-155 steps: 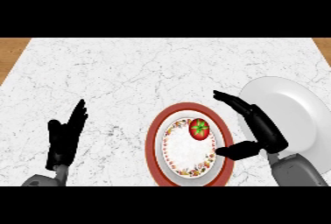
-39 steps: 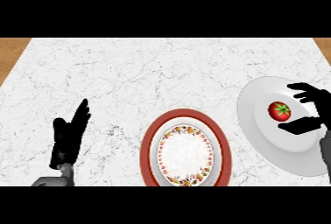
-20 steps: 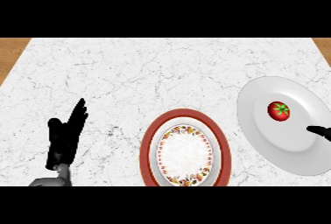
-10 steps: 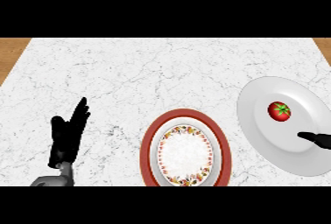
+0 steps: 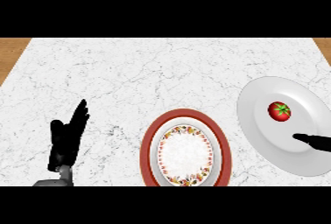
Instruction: Pick the tomato from the plate and place it in the plate
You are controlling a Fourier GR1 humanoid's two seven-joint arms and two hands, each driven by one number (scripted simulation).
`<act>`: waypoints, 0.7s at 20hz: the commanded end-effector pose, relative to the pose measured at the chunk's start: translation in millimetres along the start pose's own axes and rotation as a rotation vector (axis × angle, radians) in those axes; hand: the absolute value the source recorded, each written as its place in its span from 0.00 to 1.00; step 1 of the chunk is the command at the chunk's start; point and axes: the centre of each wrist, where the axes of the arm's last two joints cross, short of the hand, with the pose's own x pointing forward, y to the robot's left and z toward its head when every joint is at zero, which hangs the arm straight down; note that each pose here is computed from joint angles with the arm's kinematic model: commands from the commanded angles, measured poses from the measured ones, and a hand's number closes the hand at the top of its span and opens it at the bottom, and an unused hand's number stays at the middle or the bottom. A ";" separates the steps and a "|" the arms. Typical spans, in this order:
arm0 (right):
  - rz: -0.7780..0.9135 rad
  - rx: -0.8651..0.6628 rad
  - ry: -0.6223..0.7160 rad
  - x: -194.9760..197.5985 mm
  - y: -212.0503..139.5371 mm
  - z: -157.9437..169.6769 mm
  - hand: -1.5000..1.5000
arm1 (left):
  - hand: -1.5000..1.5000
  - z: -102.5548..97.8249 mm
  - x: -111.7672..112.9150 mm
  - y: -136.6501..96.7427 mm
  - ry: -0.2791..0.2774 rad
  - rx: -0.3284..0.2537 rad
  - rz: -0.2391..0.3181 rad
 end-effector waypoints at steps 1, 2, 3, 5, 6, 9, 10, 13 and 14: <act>0.038 -0.009 0.020 -22.7 -11.2 3.1 0.00 | 0.50 -10.5 4.2 -1.2 -0.003 -0.004 0.022; 0.044 -0.010 0.027 4.6 -8.5 -16.6 0.00 | 0.50 3.4 12.5 -1.3 0.002 -0.001 -0.011; 0.073 -0.021 0.033 -17.4 -21.3 -5.9 0.00 | 0.50 8.4 18.2 3.2 0.000 -0.007 0.002; 0.053 -0.029 0.048 -15.8 -21.6 6.3 0.00 | 0.50 2.6 0.0 -16.0 0.005 -0.007 0.000; 0.065 -0.048 0.052 -27.7 -27.6 11.1 0.00 | 0.50 -4.8 12.4 6.5 0.002 -0.017 0.001; 0.073 -0.063 0.084 -19.4 -36.2 -3.6 0.00 | 0.50 -4.6 14.5 5.0 -0.007 0.010 -0.020; 0.078 -0.069 0.060 -23.0 -39.5 7.6 0.00 | 0.50 -7.9 20.4 -1.6 0.004 0.003 -0.006; 0.093 -0.082 0.052 -43.2 -44.3 1.4 0.00 | 0.50 -0.3 -4.9 -0.3 0.011 0.000 -0.011; 0.077 -0.073 0.072 -26.8 -62.9 -0.1 0.00 | 0.50 -4.6 2.5 1.4 0.011 -0.004 0.001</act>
